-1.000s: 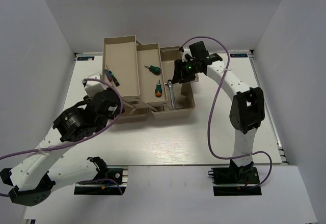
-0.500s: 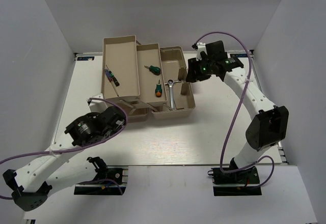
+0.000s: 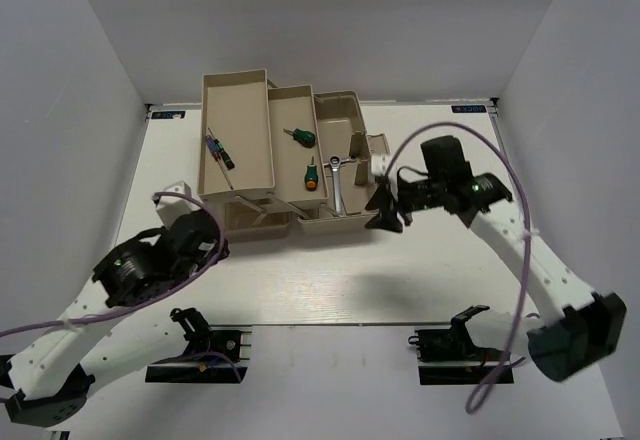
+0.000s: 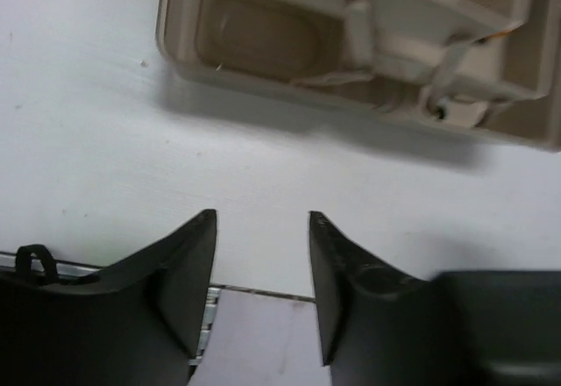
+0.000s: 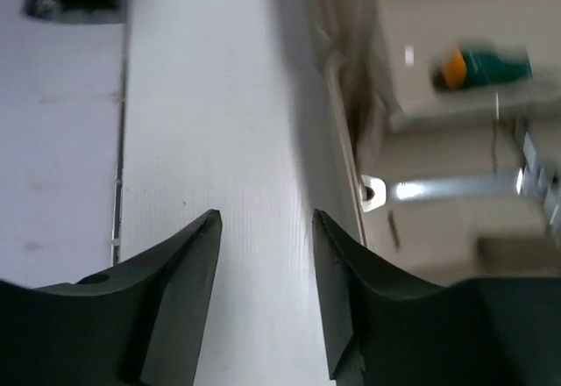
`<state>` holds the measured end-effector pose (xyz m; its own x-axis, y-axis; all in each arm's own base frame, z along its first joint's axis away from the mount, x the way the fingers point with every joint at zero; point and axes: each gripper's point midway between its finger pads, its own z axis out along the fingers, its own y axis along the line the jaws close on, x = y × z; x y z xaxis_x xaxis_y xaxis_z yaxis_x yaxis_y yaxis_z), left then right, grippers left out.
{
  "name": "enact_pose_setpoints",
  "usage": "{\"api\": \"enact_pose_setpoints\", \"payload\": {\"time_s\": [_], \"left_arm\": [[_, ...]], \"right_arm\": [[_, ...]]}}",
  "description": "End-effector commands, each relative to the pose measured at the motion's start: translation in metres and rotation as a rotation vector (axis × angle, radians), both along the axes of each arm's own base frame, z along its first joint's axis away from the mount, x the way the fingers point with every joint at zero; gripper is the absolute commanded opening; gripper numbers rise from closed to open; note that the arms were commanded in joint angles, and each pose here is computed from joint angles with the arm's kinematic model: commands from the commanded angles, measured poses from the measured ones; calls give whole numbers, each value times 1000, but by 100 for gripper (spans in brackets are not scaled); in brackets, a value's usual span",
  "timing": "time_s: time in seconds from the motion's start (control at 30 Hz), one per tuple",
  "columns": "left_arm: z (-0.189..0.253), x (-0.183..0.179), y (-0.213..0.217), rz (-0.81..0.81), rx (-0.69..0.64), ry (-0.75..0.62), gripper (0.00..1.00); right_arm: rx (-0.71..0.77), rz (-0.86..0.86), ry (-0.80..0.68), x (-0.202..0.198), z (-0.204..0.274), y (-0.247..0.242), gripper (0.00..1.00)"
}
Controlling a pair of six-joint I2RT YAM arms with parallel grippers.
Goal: Sort the tools into containers
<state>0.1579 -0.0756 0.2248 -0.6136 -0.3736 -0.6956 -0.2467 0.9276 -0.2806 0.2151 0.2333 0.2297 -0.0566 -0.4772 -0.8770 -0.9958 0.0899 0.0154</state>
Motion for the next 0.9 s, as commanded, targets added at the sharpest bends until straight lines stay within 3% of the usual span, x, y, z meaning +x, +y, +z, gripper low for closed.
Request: {"api": "enact_pose_setpoints", "payload": {"time_s": [0.0, 0.1, 0.3, 0.47, 0.63, 0.87], "left_arm": [[34, 1, 12, 18, 27, -40, 58], [48, 7, 8, 8, 37, -56, 67], [42, 22, -5, 57, 55, -25, 72], [87, 36, 0, 115, 9, -153, 72], [152, 48, 11, 159, -65, -362, 72], [192, 56, 30, 224, -5, -484, 73]], "right_arm": [[134, 392, -313, -44, 16, 31, 53], [62, 464, -345, -55, 1, 53, 57], [23, 519, -472, -57, -3, 131, 62], [40, 440, -562, -46, -12, 194, 58], [33, 367, -562, -38, -18, 234, 57], [68, 324, -630, -37, -26, 282, 54]]}}
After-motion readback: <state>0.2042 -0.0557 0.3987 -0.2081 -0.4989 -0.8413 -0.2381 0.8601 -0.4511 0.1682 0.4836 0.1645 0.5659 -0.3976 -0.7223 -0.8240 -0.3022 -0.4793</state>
